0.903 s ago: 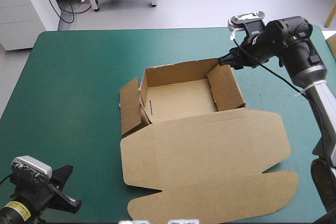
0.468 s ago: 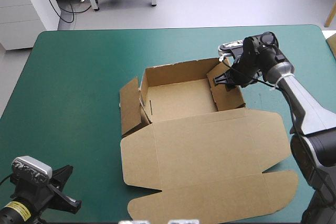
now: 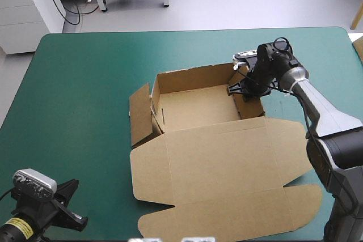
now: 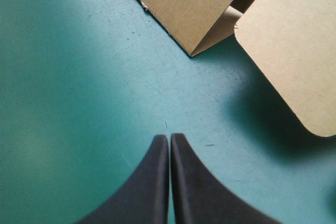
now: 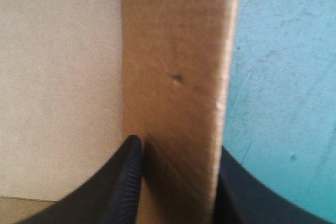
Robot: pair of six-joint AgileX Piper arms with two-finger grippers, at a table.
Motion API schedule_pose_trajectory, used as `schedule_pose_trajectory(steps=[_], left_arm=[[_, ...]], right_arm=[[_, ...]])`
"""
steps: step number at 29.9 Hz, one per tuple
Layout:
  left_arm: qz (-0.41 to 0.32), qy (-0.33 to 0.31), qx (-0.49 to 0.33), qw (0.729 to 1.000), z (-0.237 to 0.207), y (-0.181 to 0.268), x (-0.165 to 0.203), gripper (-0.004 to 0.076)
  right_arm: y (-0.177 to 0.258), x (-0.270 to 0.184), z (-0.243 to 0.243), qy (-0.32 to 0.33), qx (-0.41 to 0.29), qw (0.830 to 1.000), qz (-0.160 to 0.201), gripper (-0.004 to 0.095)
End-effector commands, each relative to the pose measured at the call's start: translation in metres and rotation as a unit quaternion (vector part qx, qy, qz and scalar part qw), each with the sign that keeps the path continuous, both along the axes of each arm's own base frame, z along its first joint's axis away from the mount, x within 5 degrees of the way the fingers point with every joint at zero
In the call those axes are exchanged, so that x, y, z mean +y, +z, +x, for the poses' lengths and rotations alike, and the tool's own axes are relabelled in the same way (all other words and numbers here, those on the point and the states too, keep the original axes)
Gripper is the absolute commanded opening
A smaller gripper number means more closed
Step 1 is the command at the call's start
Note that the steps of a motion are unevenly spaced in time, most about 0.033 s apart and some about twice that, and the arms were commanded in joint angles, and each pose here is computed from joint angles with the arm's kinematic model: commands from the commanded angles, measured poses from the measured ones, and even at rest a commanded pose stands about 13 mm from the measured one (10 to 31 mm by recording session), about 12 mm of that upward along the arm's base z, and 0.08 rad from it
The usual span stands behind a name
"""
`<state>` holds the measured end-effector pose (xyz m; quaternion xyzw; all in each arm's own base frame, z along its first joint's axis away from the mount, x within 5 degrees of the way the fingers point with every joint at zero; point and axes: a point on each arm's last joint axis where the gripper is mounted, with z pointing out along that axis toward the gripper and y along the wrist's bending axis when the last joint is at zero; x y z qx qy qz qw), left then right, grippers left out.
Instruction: Fold the box
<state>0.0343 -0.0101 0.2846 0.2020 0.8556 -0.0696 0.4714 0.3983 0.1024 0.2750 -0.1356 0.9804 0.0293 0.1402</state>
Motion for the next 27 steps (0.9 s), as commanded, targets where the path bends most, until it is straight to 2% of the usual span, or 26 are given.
schedule_pose_trajectory(steps=[1,2,9,15,22,24,27], left_arm=[[-0.014,0.001,-0.023,1.0,0.002,0.01,-0.001,-0.0008],[-0.013,0.001,-0.021,1.0,0.002,0.01,-0.001,-0.0008],[-0.012,0.001,-0.019,1.0,0.002,0.009,-0.001,-0.0008],[-0.012,0.001,-0.019,1.0,0.002,0.009,-0.001,-0.0008],[-0.023,-0.005,-0.017,1.0,0.002,0.01,-0.003,0.0001],[-0.032,-0.009,-0.02,0.999,0.002,0.011,-0.005,0.0049],[-0.033,-0.01,-0.019,0.999,0.001,0.011,-0.005,0.0185]], right_arm=[[0.027,-0.004,-0.006,0.001,-0.038,0.999,0.0,0.0017],[0.027,-0.004,-0.006,-0.001,-0.036,0.999,-0.003,-0.0015],[0.049,-0.006,-0.011,-0.001,-0.061,0.998,0.0,-0.0021],[0.105,-0.014,-0.042,-0.001,-0.132,0.991,0.017,-0.0021],[0.173,-0.029,-0.099,-0.003,-0.229,0.973,0.037,-0.0021],[0.187,-0.034,-0.115,-0.005,-0.254,0.967,0.034,-0.0021],[0.202,-0.04,-0.132,-0.008,-0.281,0.959,0.031,-0.0021]])
